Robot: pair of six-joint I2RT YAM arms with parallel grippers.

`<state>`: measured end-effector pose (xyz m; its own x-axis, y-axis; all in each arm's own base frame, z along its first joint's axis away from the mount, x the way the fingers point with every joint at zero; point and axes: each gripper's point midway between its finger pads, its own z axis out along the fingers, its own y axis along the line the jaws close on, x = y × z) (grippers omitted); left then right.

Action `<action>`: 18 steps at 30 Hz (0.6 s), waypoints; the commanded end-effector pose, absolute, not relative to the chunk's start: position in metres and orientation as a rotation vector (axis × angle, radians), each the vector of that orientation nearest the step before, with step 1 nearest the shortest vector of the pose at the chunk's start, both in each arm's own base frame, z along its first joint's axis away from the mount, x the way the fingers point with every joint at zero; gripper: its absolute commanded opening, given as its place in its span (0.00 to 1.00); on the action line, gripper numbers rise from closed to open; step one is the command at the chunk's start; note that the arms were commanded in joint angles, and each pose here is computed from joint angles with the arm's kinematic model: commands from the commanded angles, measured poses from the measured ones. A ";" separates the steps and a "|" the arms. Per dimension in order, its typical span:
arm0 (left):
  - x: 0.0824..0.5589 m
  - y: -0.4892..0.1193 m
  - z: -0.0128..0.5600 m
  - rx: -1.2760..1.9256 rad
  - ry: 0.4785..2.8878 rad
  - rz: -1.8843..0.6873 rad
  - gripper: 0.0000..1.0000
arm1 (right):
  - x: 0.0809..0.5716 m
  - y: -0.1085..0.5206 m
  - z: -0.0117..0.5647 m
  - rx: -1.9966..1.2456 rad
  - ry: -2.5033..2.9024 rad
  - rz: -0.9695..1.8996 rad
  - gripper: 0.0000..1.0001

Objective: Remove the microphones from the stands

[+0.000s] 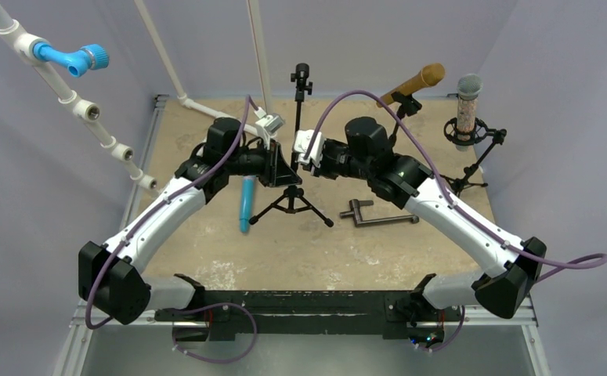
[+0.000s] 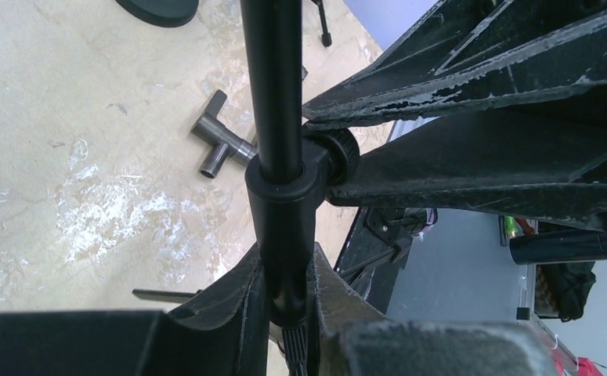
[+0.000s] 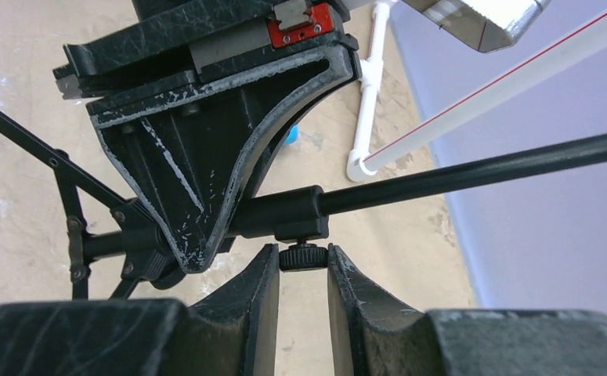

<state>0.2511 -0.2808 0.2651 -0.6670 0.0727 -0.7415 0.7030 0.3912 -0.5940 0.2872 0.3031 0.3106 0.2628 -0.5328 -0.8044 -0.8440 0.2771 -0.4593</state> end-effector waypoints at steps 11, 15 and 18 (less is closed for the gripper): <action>0.234 -0.274 0.321 0.846 1.714 -1.261 0.00 | 0.279 0.291 0.311 -1.294 1.567 0.484 0.60; 0.240 -0.269 0.317 0.828 1.729 -1.195 0.00 | 0.263 0.292 0.327 -1.265 1.563 0.671 0.61; 0.247 -0.266 0.312 0.805 1.744 -1.142 0.00 | 0.250 0.290 0.344 -1.223 1.557 0.838 0.61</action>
<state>0.2393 -0.2707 0.2968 -0.5151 0.0743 -0.8539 0.8186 0.3380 -0.4644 0.2802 0.2867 0.2978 0.0180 -0.4801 -0.8770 -0.9199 0.3357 -0.2027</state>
